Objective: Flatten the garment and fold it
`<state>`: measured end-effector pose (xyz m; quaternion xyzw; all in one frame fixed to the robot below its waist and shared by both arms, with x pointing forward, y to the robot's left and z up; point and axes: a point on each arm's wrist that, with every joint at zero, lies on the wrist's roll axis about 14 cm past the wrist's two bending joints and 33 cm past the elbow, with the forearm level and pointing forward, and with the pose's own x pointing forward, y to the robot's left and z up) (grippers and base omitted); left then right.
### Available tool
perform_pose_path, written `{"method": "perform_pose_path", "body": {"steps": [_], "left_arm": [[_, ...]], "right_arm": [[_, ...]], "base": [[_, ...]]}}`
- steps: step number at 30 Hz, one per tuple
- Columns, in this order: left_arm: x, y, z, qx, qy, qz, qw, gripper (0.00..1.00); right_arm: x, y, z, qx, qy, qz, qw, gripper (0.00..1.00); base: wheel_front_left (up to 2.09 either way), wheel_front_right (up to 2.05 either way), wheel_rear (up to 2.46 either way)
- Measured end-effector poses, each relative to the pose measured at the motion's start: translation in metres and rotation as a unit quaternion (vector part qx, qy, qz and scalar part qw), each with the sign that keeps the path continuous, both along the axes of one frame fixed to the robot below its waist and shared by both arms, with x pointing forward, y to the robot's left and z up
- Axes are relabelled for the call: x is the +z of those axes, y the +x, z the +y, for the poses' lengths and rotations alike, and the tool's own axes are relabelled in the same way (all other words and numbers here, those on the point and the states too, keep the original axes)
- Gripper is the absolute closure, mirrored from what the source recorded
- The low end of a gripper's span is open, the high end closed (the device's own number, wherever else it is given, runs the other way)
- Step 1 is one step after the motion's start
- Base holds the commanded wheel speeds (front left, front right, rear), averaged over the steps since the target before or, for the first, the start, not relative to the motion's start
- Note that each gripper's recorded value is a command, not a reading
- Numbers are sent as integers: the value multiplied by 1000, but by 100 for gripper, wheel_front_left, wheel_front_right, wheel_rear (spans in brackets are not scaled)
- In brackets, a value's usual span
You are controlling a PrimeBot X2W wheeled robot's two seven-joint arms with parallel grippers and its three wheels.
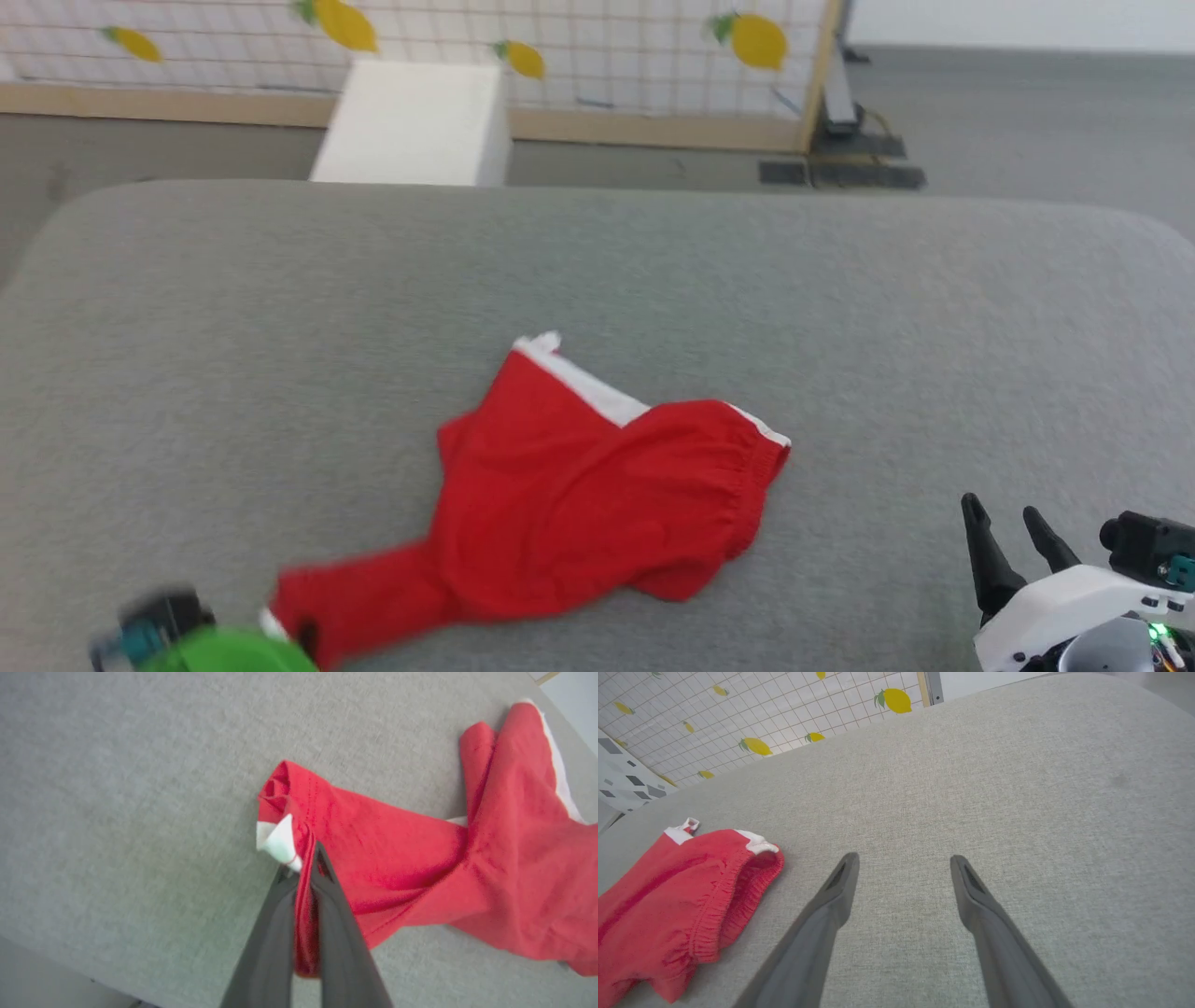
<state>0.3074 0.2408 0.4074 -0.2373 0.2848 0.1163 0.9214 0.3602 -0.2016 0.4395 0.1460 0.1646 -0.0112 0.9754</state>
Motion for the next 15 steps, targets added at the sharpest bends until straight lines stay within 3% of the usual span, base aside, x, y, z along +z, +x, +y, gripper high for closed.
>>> {"method": "perform_pose_path", "body": {"steps": [3, 4, 5, 6, 10, 13, 15], "left_arm": [[-13, -41, -22, 11, -52, 31, 998, 100], [-13, -49, -31, 17, -80, 31, 996, 93], [-11, -52, -37, 21, -99, 26, 994, 53], [-6, -53, -39, 22, -103, 17, 994, 0], [33, -36, -23, 41, -91, -69, 993, 0], [87, -8, 8, 35, 10, -184, 982, 0], [124, 9, 18, 17, 93, -262, 960, 0]], "right_arm": [[6, 5, 11, 17, 1, -9, 1000, 0], [7, 6, 15, 22, 1, -11, 1000, 0], [8, 7, 18, 27, 2, -13, 1000, 0], [9, 8, 22, 33, 2, -14, 999, 0], [11, 12, 38, 58, 2, -13, 998, 0], [9, 16, 52, 83, -4, 0, 997, 0], [9, 23, 66, 109, -11, 12, 994, 0]], "base": [[0, 0, 0], [0, 0, 0], [0, 0, 0], [0, 0, 0], [0, 0, 0], [0, 0, 0], [0, 0, 0]]}}
